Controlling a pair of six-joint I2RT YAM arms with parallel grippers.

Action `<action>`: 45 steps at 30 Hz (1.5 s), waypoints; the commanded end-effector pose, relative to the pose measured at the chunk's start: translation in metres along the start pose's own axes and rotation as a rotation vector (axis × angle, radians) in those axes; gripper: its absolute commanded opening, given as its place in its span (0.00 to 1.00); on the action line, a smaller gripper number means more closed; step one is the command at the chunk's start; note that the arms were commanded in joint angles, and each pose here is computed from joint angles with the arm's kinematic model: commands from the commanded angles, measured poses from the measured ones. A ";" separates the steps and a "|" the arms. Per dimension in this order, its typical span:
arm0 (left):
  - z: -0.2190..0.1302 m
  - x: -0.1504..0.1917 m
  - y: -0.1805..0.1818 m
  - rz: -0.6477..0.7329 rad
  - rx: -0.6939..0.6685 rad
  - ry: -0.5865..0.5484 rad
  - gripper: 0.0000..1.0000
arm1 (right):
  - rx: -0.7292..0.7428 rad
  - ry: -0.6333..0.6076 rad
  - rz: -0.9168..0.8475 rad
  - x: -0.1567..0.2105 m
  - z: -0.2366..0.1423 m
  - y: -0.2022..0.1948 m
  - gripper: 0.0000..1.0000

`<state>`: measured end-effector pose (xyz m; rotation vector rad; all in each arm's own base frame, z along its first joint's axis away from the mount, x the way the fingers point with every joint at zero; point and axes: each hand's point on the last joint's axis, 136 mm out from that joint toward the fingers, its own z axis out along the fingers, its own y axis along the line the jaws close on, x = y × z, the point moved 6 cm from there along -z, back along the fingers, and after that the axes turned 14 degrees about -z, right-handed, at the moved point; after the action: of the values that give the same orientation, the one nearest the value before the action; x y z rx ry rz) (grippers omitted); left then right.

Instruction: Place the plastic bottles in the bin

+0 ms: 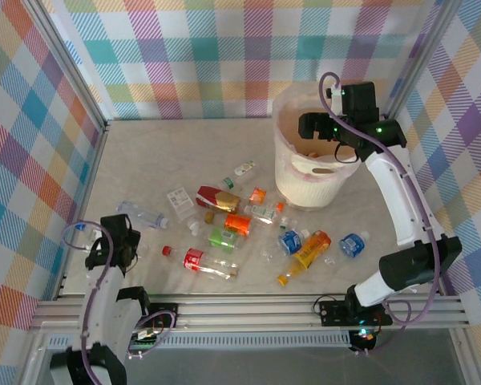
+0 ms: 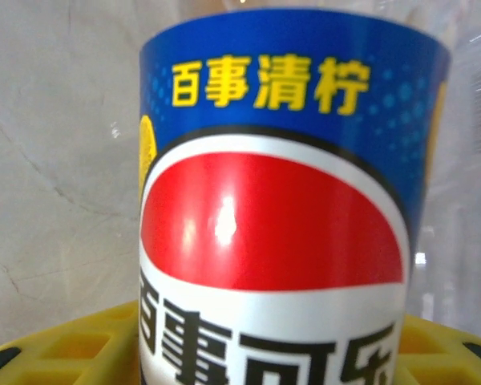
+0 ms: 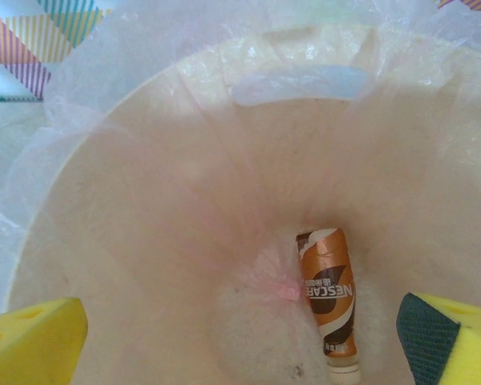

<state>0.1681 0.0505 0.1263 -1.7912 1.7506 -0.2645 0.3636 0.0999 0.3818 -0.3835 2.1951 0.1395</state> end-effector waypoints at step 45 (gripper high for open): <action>-0.217 0.219 -0.223 1.274 1.299 0.676 0.24 | -1.000 -0.275 -0.002 -0.060 -0.042 0.123 0.90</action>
<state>0.2656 -0.2259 0.3397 0.3095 2.0361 -1.0889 0.3311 0.2132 0.4321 -0.7840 1.8016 1.2022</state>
